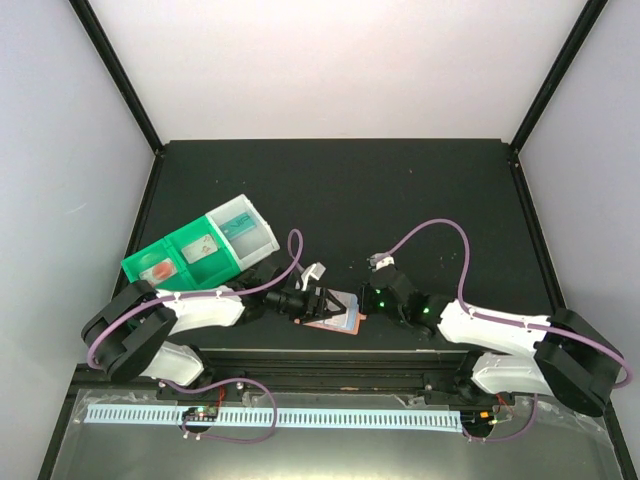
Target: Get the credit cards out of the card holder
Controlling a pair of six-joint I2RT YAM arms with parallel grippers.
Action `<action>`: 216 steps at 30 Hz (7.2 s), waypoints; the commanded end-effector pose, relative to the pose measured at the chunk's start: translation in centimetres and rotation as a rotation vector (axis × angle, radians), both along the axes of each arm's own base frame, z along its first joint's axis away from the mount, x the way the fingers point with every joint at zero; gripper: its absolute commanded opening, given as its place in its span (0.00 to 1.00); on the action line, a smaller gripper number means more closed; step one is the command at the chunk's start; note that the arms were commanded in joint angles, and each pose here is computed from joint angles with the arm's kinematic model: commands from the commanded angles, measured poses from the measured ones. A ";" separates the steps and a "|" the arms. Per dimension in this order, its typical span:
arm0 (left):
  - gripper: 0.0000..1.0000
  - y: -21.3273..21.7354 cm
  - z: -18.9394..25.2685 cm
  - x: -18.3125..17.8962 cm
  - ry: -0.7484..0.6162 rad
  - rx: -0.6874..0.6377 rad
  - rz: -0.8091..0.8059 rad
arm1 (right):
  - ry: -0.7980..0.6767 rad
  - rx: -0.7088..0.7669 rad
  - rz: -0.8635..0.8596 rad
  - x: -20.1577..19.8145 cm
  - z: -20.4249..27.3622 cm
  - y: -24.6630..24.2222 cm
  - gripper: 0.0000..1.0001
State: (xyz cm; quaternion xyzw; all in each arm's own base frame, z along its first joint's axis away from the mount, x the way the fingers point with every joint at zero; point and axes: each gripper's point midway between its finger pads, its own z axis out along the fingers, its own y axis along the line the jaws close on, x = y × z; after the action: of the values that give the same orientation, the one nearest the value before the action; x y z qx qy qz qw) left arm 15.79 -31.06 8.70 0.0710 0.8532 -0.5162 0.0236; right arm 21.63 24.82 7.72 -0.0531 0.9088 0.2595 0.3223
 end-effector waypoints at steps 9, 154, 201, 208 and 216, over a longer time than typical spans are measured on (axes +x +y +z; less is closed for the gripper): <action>0.66 0.6 0.2 1.9 -0.075 0.061 0.063 | 0.027 0.059 0.024 -0.5 0.1 0.7 0.13; 0.77 7.2 17.0 1.6 -0.378 -0.238 0.229 | -0.003 0.865 0.394 -3.3 19.6 3.9 0.01; 0.02 8.1 17.1 5.3 -0.297 -0.433 0.490 | 0.099 0.942 0.114 0.8 16.0 4.8 0.08; 0.02 9.4 16.0 5.5 -0.313 -0.324 0.491 | 0.071 0.860 0.109 0.3 14.6 4.0 0.33; 0.02 13.2 14.7 6.4 -0.312 -0.182 0.514 | 0.014 0.771 0.137 -1.0 13.7 2.6 0.78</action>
State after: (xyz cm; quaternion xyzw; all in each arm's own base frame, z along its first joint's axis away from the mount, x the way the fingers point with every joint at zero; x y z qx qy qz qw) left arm 22.46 -19.45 22.74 -0.0943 0.7588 -0.5789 0.2833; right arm 21.12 28.21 22.43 0.0356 0.7286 0.6280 0.2712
